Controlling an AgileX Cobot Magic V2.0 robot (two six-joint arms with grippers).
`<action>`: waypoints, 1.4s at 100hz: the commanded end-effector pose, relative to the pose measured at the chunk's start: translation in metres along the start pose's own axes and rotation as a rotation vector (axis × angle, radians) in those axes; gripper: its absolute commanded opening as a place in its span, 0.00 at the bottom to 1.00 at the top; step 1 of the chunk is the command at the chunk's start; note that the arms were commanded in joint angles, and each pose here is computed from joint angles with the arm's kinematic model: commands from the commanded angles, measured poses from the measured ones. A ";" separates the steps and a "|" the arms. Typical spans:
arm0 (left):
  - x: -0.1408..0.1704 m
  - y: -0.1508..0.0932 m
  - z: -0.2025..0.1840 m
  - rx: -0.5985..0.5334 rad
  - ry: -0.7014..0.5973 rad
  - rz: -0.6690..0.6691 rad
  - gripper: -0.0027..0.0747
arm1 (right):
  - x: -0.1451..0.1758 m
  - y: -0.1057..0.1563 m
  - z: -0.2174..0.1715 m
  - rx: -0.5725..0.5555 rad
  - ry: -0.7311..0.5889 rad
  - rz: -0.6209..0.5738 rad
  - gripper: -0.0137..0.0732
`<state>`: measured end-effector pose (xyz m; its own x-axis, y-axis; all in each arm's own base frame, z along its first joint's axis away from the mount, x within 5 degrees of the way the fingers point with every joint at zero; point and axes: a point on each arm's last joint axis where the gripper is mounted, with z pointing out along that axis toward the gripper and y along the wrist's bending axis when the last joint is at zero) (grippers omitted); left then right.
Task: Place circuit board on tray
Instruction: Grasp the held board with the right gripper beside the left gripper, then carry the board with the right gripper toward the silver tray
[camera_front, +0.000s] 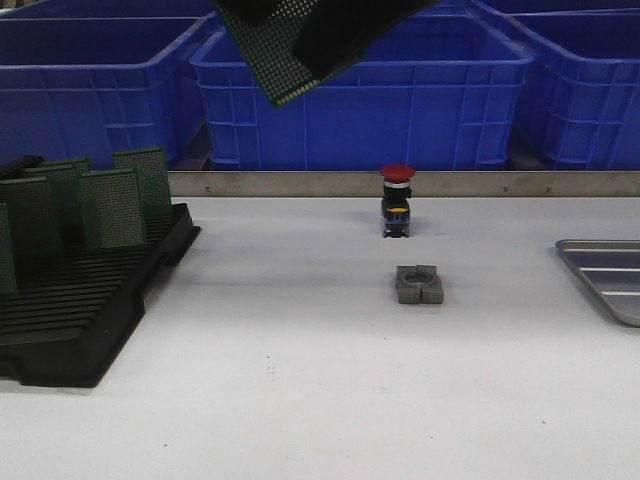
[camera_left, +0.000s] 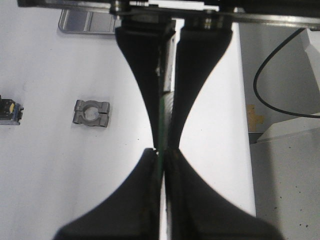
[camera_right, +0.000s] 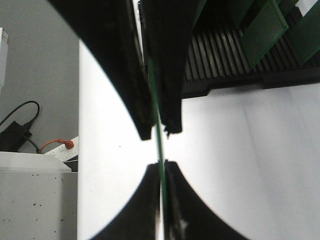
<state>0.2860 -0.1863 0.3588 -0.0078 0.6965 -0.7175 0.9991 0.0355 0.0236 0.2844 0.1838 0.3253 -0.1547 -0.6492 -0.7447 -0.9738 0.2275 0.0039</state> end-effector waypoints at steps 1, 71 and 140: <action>-0.018 -0.015 -0.016 0.017 -0.077 0.022 0.08 | -0.018 0.002 -0.017 0.054 -0.095 0.007 0.08; -0.018 -0.014 -0.016 0.011 -0.077 0.022 0.78 | 0.031 -0.028 -0.080 0.160 0.030 0.292 0.08; -0.018 -0.014 -0.016 0.011 -0.077 0.022 0.78 | 0.221 -0.125 -0.118 0.258 0.138 1.212 0.08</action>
<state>0.2865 -0.1865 0.3590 -0.0099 0.6942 -0.7198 0.9988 0.0410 0.0258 0.3494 -0.0705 0.2284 -0.9692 -0.0189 -0.2456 -0.1382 0.8671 0.4786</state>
